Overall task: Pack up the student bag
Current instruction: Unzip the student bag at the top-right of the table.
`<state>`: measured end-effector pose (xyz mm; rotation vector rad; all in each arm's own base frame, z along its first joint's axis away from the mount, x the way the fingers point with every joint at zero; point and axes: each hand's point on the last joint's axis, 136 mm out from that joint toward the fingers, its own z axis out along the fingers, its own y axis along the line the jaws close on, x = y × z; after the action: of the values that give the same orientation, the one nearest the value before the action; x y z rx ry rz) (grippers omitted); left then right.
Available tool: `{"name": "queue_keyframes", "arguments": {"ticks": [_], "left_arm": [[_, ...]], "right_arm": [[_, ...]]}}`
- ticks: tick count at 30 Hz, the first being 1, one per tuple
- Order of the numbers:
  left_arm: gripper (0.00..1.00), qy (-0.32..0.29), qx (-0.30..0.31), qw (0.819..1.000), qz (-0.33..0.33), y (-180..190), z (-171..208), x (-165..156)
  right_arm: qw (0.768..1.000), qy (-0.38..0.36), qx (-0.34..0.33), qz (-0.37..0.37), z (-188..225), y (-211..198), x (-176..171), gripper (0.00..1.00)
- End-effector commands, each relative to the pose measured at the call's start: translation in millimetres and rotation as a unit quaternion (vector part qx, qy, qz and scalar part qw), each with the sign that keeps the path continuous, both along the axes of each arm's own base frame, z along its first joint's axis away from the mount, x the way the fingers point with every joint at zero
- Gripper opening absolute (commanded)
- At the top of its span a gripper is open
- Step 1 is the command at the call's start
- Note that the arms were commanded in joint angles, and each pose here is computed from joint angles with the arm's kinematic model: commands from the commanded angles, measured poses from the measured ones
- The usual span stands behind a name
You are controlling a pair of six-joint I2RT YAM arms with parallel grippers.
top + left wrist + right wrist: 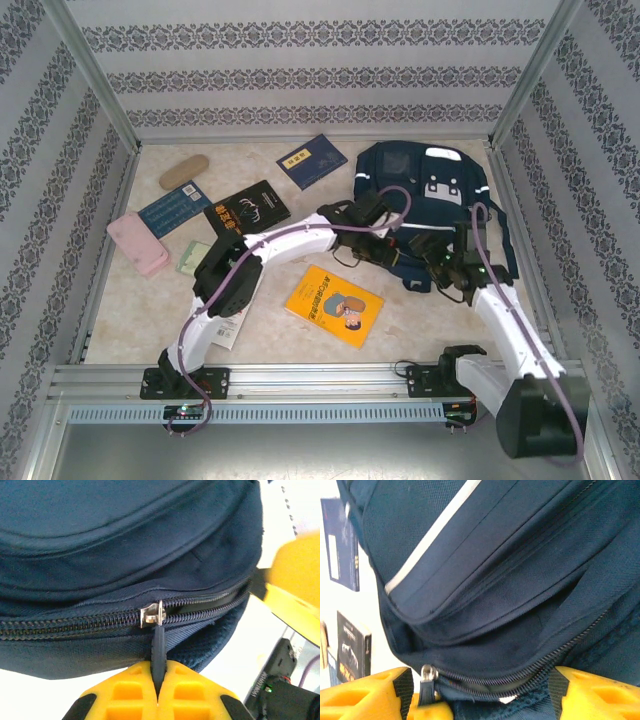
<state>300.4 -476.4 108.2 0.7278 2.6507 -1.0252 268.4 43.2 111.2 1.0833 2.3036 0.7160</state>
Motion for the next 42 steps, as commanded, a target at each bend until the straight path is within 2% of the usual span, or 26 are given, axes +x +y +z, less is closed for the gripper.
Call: {"name": "queue_keyframes", "arguments": {"ticks": [1, 5, 7, 12, 14, 16, 23, 28, 32, 35, 40, 42], "left_arm": [[0.00, 0.006, 0.009, 1.000, -0.024, -10.2, -4.4, -13.1], [0.00, 0.006, 0.027, 0.999, -0.040, -11.6, -12.5, -24.7], [0.00, 0.008, 0.031, 0.999, -0.042, -10.9, -15.0, -27.0], [0.00, -0.005, 0.067, 0.997, -0.028, 1.2, -21.8, -21.8], [0.00, -0.012, 0.097, 0.995, -0.017, 14.0, -28.5, -16.1], [0.00, -0.013, 0.123, 0.992, -0.004, 28.8, -36.3, -8.4], [0.00, -0.027, 0.216, 0.975, 0.053, 96.4, -54.7, 39.7], [0.00, -0.054, 0.277, 0.954, 0.104, 143.5, -62.6, 95.3], [0.00, -0.076, 0.271, 0.950, 0.134, 153.8, -57.6, 144.7], [0.00, -0.104, 0.243, 0.953, 0.145, 143.6, -48.5, 177.8], [0.00, -0.155, 0.194, 0.949, 0.195, 128.1, -37.1, 224.4], [0.00, -0.150, 0.179, 0.945, 0.228, 128.8, -40.3, 234.2]], "right_arm": [[0.999, 0.036, 0.029, -0.027, -20.0, -0.4, -13.7, 0.74], [0.996, 0.065, 0.062, -0.021, -35.2, 9.6, -12.7, 0.73], [0.996, 0.075, 0.054, -0.019, -41.7, 8.4, -11.3, 0.67], [0.996, 0.085, 0.017, -0.028, -51.1, -3.7, -8.6, 0.30], [0.995, 0.092, 0.002, -0.029, -56.7, -8.5, -8.8, 0.19], [0.994, 0.108, -0.010, -0.026, -64.8, -12.3, -11.8, 0.01], [0.986, 0.160, -0.035, -0.026, -91.5, -29.8, -21.3, 0.00], [0.986, 0.155, -0.047, -0.032, -88.6, -41.9, -18.9, 0.00], [0.987, 0.152, -0.050, -0.031, -85.3, -47.9, -15.9, 0.00], [0.987, 0.152, -0.049, -0.027, -84.4, -48.6, -14.6, 0.00], [0.987, 0.153, -0.049, -0.024, -85.5, -49.1, -17.5, 0.00], [0.986, 0.156, -0.049, -0.022, -86.7, -49.4, -19.6, 0.00]]}}
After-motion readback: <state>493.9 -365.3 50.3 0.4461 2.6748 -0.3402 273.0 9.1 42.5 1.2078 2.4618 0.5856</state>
